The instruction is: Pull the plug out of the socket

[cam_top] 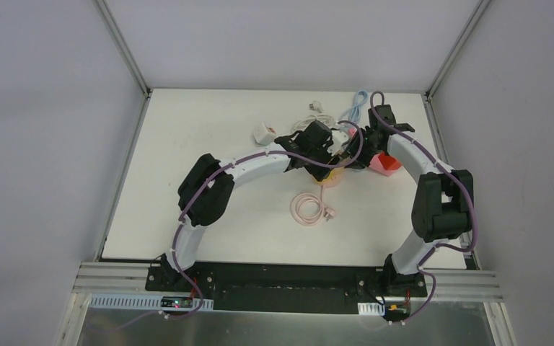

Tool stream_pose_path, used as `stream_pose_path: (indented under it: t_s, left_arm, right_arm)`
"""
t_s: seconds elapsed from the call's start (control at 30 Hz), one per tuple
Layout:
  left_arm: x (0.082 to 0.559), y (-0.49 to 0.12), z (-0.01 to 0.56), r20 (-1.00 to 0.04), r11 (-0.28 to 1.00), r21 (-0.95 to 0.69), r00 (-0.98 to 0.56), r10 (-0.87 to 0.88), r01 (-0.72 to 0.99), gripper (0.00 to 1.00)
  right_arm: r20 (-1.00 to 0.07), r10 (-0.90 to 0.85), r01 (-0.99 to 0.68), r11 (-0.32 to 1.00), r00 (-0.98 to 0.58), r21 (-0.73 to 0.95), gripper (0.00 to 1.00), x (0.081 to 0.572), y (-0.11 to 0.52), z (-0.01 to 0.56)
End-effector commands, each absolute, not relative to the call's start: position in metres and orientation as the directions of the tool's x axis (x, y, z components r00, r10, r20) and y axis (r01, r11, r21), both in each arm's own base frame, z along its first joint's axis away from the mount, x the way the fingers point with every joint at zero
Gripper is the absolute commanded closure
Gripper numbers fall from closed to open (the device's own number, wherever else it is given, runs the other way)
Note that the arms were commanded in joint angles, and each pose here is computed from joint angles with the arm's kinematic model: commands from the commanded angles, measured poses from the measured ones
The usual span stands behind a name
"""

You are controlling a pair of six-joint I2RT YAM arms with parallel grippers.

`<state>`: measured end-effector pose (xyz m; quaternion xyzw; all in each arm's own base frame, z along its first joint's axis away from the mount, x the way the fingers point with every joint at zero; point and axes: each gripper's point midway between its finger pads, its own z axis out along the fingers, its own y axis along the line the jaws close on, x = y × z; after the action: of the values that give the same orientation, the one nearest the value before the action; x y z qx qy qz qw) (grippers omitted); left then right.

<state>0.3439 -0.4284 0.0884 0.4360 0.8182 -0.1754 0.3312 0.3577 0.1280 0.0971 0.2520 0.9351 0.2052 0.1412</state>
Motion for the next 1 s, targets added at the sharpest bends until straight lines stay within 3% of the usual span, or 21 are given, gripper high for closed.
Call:
stream_pose_path:
  t_s: [0.0, 0.17, 0.4, 0.63, 0.77, 0.97]
  left_arm:
    - [0.331, -0.426, 0.117, -0.741, 0.558, -0.017, -0.385, 0.55, 0.83, 0.79]
    - [0.334, -0.431, 0.132, -0.781, 0.557, -0.026, -0.364, 0.507, 0.83, 0.82]
    - [0.345, -0.421, 0.143, -0.831, 0.609, -0.023, -0.354, 0.43, 0.793, 0.94]
    - [0.35, -0.422, 0.16, -0.868, 0.616, -0.194, -0.427, 0.255, 0.763, 1.0]
    - [0.352, -0.42, 0.154, -0.846, 0.632, -0.147, -0.428, 0.318, 0.761, 1.0]
    - [0.356, -0.4, 0.141, -0.812, 0.647, 0.029, -0.36, 0.46, 0.762, 1.0]
  right_arm:
    - [-0.193, 0.511, 0.421, 0.829, -0.838, 0.369, 0.61, 0.349, 0.114, 0.077]
    - [-0.221, 0.467, 0.385, 0.862, -0.856, 0.33, 0.61, 0.338, 0.115, 0.059]
    - [-0.351, 0.416, 0.36, 0.908, -0.839, 0.216, 0.62, 0.334, 0.109, 0.051]
    - [-0.331, 0.421, 0.331, 0.896, -0.844, 0.296, 0.63, 0.333, 0.124, 0.054]
    - [-0.427, 0.302, 0.248, 0.952, -0.852, 0.178, 0.64, 0.337, 0.127, 0.062]
    - [-0.39, 0.336, 0.266, 0.938, -0.857, 0.223, 0.65, 0.333, 0.132, 0.056]
